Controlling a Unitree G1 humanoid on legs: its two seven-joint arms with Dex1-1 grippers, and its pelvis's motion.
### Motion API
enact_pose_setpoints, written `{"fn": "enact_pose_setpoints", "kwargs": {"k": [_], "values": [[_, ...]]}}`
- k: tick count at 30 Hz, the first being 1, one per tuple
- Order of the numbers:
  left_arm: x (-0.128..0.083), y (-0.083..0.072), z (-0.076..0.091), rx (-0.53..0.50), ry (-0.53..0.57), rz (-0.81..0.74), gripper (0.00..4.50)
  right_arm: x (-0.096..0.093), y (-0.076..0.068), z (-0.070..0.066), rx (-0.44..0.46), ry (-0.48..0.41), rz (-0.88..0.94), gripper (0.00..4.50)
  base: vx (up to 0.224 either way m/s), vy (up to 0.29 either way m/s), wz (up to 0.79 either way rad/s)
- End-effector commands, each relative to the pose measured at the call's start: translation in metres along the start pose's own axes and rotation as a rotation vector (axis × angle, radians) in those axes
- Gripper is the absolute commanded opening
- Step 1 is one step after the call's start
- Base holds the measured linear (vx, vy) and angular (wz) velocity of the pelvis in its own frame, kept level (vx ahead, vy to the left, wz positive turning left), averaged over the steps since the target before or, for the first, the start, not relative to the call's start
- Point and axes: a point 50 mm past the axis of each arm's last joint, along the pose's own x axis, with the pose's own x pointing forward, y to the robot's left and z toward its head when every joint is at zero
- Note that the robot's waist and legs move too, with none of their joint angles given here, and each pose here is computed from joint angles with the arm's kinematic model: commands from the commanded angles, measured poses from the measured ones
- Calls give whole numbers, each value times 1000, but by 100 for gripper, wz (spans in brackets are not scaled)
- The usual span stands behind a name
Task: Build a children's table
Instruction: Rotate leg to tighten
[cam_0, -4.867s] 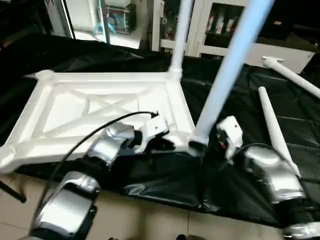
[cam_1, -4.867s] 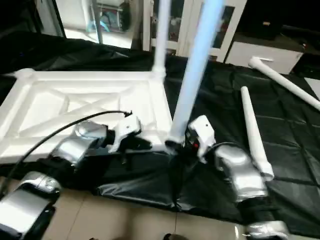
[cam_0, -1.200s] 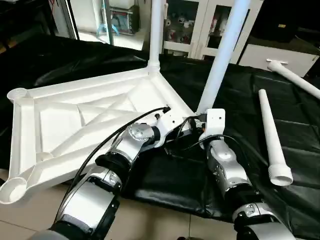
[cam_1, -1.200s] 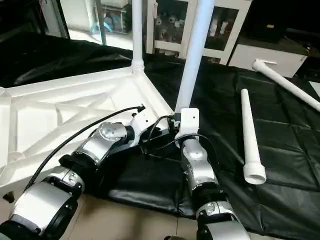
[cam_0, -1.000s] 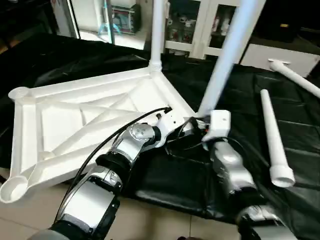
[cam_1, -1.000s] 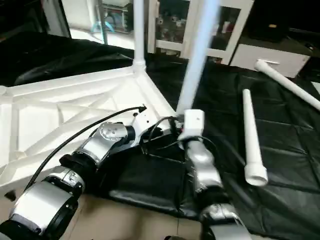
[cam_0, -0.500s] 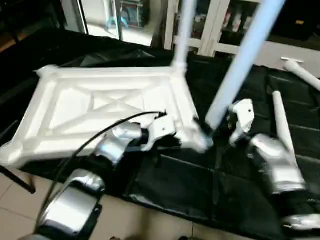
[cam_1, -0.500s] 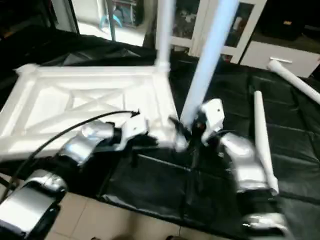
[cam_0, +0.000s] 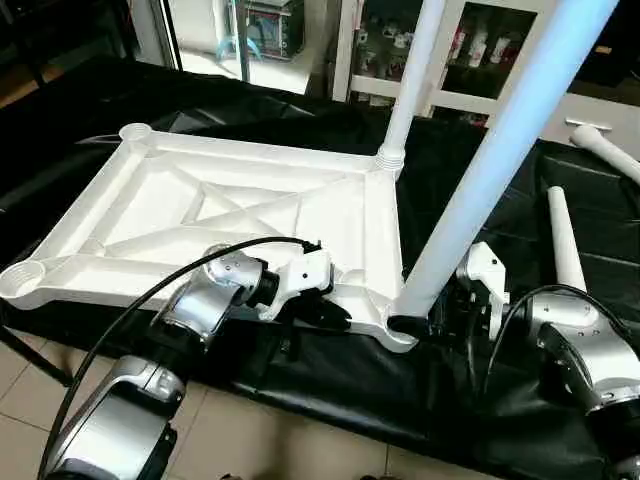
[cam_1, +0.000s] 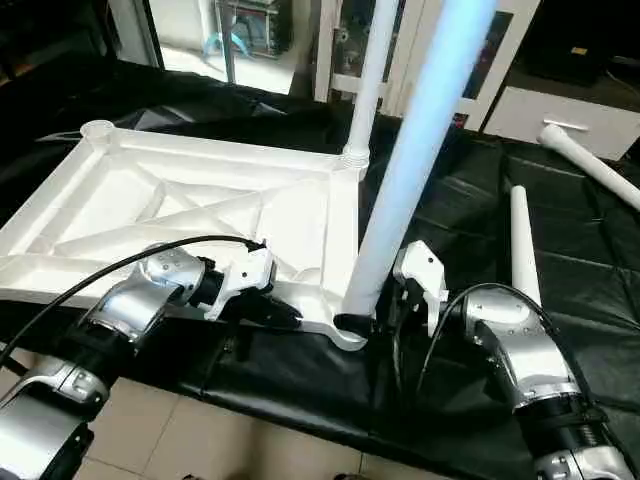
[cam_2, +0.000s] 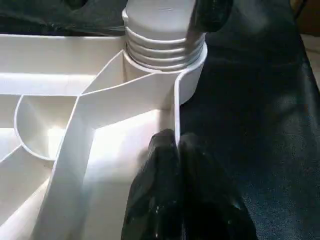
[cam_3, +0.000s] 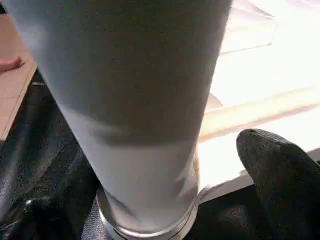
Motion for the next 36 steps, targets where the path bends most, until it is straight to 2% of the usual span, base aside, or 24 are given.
{"fn": "enact_pose_setpoints", "kwargs": {"k": [1, 12, 14, 20, 26, 29, 32, 36], "values": [[10, -17, -19, -58, 64, -141, 0, -15, -5, -16, 4, 121, -38, 447, 0, 0, 0], [10, -17, -17, -59, 66, -125, 0, -11, 2, -23, 0, 156, 21, 447, 0, 0, 0], [10, -17, -18, -58, 68, -124, 0, -11, 1, -23, 1, 150, 17, 418, 0, 0, 0], [10, -18, -18, -59, 70, -124, 0, -9, 0, -22, 5, 128, 6, 387, 0, 0, 0], [10, -19, -19, -64, 74, -132, 0, -7, 1, -19, 21, 92, 27, 324, 0, 0, 0], [10, -20, -19, -65, 72, -133, 0, -6, 2, -20, 24, 89, 28, 316, 0, 0, 0], [10, -20, -19, -67, 73, -138, 0, -6, 3, -21, 28, 89, 37, 285, 0, 0, 0], [10, -21, -19, -71, 76, -142, 0, -5, 5, -23, 39, 90, 49, 266, 0, 0, 0]]}}
